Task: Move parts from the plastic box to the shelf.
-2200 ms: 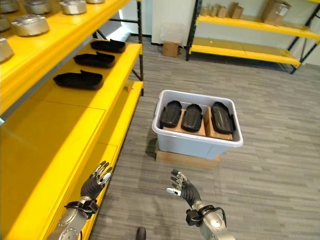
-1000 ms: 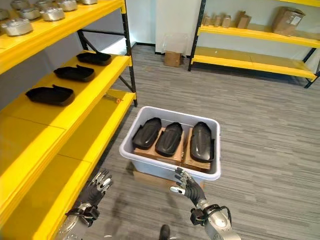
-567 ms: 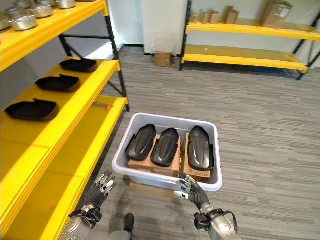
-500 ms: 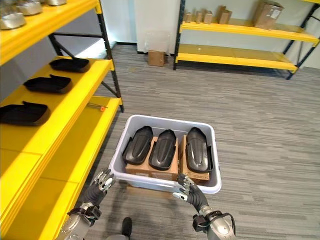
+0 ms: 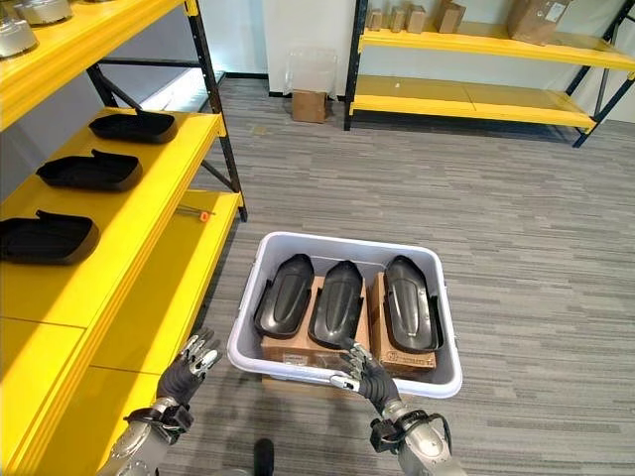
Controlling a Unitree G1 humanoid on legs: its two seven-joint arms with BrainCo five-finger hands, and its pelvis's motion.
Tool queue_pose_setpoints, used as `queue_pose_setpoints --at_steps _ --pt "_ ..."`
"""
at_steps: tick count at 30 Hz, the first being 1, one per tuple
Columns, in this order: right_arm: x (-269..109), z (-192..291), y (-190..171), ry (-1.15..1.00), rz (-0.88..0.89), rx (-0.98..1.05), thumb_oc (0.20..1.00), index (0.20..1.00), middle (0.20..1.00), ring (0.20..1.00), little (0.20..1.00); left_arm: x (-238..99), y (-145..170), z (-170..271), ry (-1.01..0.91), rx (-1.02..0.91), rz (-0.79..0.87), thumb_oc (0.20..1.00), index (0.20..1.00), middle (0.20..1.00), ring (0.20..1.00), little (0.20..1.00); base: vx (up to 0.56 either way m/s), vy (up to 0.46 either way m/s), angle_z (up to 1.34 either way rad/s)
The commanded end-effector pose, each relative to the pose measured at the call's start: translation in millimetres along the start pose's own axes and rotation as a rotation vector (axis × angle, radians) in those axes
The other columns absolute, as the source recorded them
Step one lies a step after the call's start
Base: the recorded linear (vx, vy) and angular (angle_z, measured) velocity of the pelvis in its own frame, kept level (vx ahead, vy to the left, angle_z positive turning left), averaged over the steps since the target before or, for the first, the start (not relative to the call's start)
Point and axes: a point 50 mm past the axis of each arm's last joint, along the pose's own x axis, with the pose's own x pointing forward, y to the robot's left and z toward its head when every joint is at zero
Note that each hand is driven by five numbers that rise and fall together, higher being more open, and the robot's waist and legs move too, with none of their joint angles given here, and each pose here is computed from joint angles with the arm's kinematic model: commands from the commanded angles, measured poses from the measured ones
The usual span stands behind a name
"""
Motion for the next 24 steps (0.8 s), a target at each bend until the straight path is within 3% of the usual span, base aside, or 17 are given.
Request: queue_pose_setpoints --at_steps 1,7,24 --pt "5.6 15.8 6.0 -0.077 0.055 -0.052 1.000 1.000 1.000 1.000 1.000 3.8 -4.5 12.4 -0.055 0.063 -0.036 1.000 1.000 1.000 1.000 1.000 0.02 0.130 -0.01" --pt "9.6 24.7 12.9 -0.123 0.073 -0.022 1.000 1.000 1.000 1.000 1.000 9.7 -9.9 22.7 -0.086 0.093 -0.066 1.000 1.000 1.000 1.000 1.000 0.07 0.085 0.20" --pt "-12.0 55.9 -8.8 -0.252 0.033 -0.027 1.000 1.000 1.000 1.000 1.000 -6.4 6.7 18.9 -0.105 0.006 0.013 1.000 1.000 1.000 1.000 1.000 0.08 -0.195 -0.03"
